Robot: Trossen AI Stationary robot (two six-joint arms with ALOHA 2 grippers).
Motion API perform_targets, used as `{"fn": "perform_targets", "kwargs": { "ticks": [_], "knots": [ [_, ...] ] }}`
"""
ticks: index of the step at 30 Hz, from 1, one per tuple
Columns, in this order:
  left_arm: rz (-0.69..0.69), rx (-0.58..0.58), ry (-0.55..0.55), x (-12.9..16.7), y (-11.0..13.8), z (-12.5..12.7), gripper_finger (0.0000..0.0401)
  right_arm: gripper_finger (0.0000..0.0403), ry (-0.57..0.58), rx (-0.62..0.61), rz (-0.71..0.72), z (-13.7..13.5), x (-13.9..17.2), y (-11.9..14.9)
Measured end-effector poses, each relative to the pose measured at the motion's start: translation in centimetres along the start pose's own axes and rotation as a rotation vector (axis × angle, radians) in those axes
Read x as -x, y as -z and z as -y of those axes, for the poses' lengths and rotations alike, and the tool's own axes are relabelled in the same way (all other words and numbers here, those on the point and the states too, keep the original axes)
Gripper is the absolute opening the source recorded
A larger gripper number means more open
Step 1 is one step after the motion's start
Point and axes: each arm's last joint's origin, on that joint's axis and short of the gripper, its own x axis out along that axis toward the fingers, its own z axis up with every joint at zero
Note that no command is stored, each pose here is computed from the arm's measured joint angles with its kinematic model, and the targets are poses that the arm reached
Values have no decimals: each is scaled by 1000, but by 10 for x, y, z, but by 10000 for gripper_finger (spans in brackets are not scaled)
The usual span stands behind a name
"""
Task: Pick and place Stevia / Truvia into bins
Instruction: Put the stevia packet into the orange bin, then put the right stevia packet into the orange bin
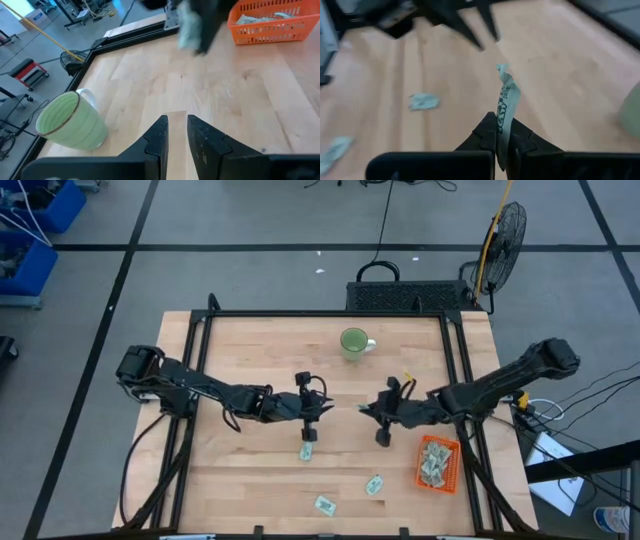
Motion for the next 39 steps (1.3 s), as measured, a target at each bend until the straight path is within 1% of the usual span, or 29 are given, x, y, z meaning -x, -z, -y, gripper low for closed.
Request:
{"fn": "perform_targets", "kwargs": {
  "ticks": [3, 6, 8, 10, 12, 14, 16, 18, 20, 21, 25, 28, 31, 35, 39],
  "knots": [
    [-3, 4, -11, -1, 0, -3, 79, 1, -16, -32, -61, -8, 13, -2],
    [-7, 11, -22, -3, 1, -7, 79, 1, 16, -49, -219, -11, 25, 4],
    [-9, 27, -29, -4, 2, -10, 79, 1, -27, -123, -381, -13, 32, 8],
    [-12, 46, -34, -5, 2, -12, 79, 4, -97, -213, -587, -14, 41, 18],
    [-13, 58, -40, -5, 3, -14, 79, 5, -143, -318, -796, -17, 51, 29],
    [-15, 63, -45, -6, 3, -16, 79, 5, -130, -423, -989, -22, 63, 39],
    [-16, 65, -48, -7, 3, -17, 79, 6, -78, -509, -1157, -26, 75, 48],
    [-18, 67, -52, -7, 4, -19, 79, 6, -12, -550, -1254, -30, 86, 56],
    [-18, 67, -54, -7, 4, -19, 79, 6, 47, -555, -1275, -33, 94, 62],
    [-19, 65, -56, -8, 4, -20, 79, 7, 73, -556, -1254, -35, 97, 65],
    [-21, 58, -60, -8, 4, -22, 79, 13, 159, -594, -1110, -37, 98, 78],
    [-23, 58, -64, -9, 5, -24, 79, 25, 188, -645, -1120, -36, 95, 88],
    [-25, 60, -71, -10, 5, -26, 79, 38, 202, -684, -1164, -34, 94, 97],
    [-28, 64, -79, -11, 6, -30, 79, 56, 194, -692, -1185, -33, 91, 104],
    [-28, 56, -83, -11, 6, -31, 79, 71, 155, -632, -1183, -32, 90, 105]
  ]
}}
